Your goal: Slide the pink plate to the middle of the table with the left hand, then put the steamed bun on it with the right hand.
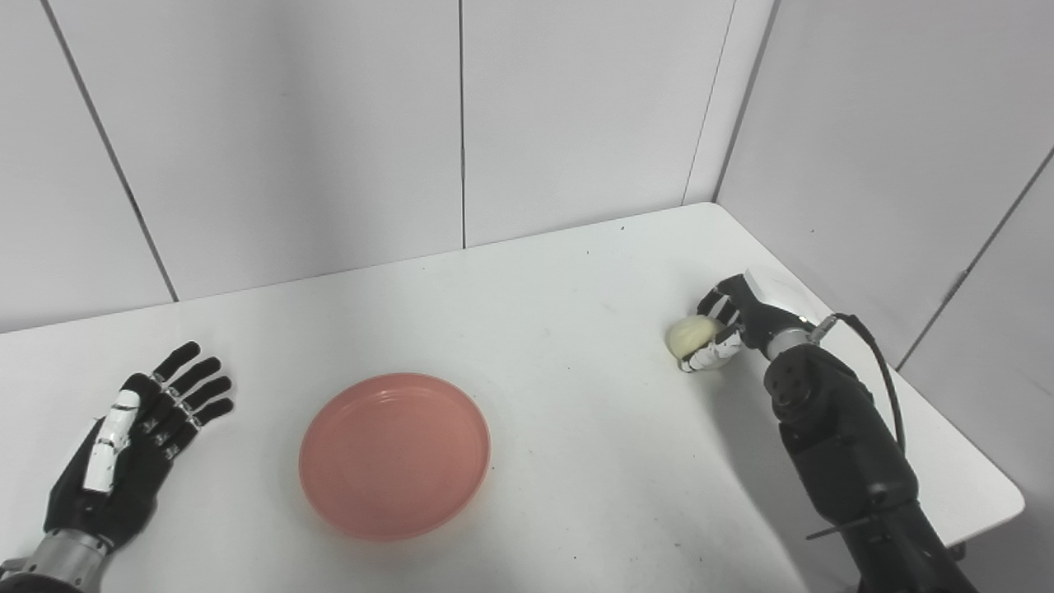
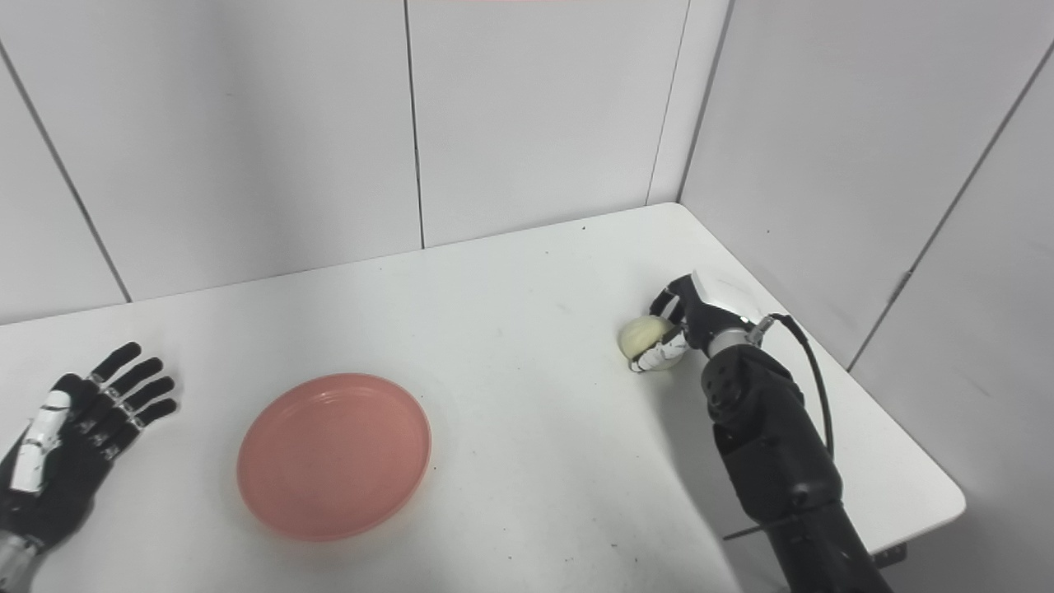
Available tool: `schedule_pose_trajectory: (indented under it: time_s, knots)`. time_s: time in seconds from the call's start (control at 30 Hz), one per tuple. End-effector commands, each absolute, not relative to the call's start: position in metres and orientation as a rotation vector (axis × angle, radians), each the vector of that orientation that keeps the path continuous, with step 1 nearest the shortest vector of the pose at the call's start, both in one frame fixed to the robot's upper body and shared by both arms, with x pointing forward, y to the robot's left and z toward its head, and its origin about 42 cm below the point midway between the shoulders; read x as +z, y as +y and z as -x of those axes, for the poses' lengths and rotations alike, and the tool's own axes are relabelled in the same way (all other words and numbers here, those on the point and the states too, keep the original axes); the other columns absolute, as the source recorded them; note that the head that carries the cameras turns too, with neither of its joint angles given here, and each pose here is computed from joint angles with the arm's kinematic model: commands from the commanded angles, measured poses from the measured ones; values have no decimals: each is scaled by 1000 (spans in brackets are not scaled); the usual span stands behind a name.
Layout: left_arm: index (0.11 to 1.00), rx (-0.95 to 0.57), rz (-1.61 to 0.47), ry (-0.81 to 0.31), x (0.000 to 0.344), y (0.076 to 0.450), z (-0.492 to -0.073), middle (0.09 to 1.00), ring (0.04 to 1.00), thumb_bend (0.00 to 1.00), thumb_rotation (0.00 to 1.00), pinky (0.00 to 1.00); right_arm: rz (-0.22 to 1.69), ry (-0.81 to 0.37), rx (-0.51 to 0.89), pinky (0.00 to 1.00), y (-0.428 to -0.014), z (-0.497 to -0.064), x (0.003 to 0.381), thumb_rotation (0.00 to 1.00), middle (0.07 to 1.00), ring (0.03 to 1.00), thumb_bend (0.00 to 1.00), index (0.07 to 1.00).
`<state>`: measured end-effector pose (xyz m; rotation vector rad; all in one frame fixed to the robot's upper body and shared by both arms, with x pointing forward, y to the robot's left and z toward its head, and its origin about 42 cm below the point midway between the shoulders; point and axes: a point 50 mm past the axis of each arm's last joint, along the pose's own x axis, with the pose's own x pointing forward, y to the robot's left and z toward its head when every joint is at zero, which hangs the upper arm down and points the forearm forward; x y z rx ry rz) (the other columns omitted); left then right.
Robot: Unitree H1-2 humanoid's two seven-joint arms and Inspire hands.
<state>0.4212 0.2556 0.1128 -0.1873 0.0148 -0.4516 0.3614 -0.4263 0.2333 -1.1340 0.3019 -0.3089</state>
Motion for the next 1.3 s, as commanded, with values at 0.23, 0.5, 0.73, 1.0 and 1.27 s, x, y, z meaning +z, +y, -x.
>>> schedule_pose_trajectory:
  time_s: [0.23, 0.5, 0.73, 1.0, 1.27]
  knots:
    - [870, -439, 190, 253, 59, 227, -386, 880, 858, 486, 918, 839, 1214, -17, -330, 326, -369, -368, 323, 0, 430, 388, 517, 543]
    - [882, -440, 181, 251, 66, 193, -383, 891, 871, 447, 991, 864, 1230, -120, -216, 330, -325, -372, 346, 0, 432, 405, 516, 548]
    - [895, -440, 170, 253, 73, 163, -381, 898, 880, 432, 1000, 875, 1239, -229, -101, 292, -287, -376, 360, 0, 432, 372, 516, 547]
    - [905, -440, 147, 254, 77, 140, -384, 901, 884, 422, 1000, 882, 1223, -323, 58, 279, -240, -379, 361, 0, 426, 359, 516, 542]
    - [903, -446, 136, 254, 81, 126, -386, 902, 889, 412, 1000, 894, 1210, -357, 202, 278, -199, -373, 350, 0, 425, 360, 516, 542]
